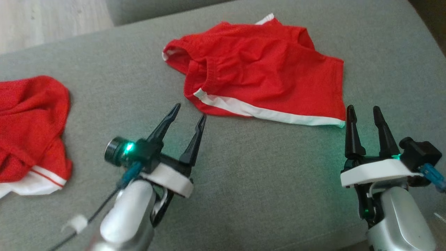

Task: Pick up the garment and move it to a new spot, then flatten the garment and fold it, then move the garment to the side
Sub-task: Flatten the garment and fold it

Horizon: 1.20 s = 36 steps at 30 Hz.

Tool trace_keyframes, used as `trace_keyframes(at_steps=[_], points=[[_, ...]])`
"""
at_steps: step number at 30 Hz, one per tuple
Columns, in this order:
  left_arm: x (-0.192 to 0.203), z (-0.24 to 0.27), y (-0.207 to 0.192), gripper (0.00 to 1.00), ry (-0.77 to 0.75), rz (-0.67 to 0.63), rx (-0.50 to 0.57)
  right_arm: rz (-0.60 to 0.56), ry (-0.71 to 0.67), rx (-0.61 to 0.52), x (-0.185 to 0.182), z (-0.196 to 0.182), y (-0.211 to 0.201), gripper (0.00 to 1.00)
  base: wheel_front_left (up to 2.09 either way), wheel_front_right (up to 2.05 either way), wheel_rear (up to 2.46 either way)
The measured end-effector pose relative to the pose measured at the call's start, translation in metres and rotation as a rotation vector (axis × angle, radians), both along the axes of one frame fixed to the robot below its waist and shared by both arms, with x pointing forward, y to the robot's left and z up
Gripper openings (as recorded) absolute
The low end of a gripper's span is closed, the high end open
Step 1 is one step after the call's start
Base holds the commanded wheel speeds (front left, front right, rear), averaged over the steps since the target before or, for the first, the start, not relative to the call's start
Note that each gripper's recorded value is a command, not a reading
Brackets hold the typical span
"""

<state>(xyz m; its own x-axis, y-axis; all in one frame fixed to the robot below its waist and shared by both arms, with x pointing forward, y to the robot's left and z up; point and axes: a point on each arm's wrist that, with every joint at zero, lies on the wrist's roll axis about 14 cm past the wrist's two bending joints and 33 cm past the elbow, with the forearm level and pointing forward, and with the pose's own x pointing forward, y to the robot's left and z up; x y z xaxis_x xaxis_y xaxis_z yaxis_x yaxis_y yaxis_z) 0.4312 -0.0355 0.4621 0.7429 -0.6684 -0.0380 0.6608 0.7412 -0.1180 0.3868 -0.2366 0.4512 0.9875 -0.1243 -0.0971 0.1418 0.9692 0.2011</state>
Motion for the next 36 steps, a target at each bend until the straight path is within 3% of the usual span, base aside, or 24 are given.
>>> trace_keyframes(at_steps=[9, 23, 24, 25, 27, 36], points=[[0.038, -0.039, -0.02, 1.0, 0.045, -0.126, 0.189, -0.013, 0.027, -0.003, 0.014, -0.011, -0.007, 1.0, 0.0, 0.0, 0.0], [0.054, -0.062, -0.032, 1.0, 0.027, -0.198, 0.284, -0.047, 0.059, -0.001, 0.01, -0.021, -0.018, 1.0, 0.0, 0.0, 0.0], [0.053, -0.063, -0.033, 0.96, 0.031, -0.203, 0.285, -0.048, 0.06, -0.001, 0.01, -0.021, -0.018, 1.0, 0.0, 0.0, 0.0], [0.051, -0.064, -0.035, 0.46, 0.033, -0.211, 0.286, -0.049, 0.061, 0.0, 0.009, -0.021, -0.018, 1.0, 0.0, 0.0, 0.0], [0.047, -0.065, -0.037, 0.0, 0.037, -0.223, 0.284, -0.049, 0.062, 0.0, 0.009, -0.022, -0.018, 1.0, 0.0, 0.0, 0.0], [0.049, -0.04, -0.035, 0.0, 0.002, -0.184, 0.208, -0.033, 0.134, -0.038, 0.004, -0.041, -0.016, 1.0, 0.0, 0.0, 0.0]])
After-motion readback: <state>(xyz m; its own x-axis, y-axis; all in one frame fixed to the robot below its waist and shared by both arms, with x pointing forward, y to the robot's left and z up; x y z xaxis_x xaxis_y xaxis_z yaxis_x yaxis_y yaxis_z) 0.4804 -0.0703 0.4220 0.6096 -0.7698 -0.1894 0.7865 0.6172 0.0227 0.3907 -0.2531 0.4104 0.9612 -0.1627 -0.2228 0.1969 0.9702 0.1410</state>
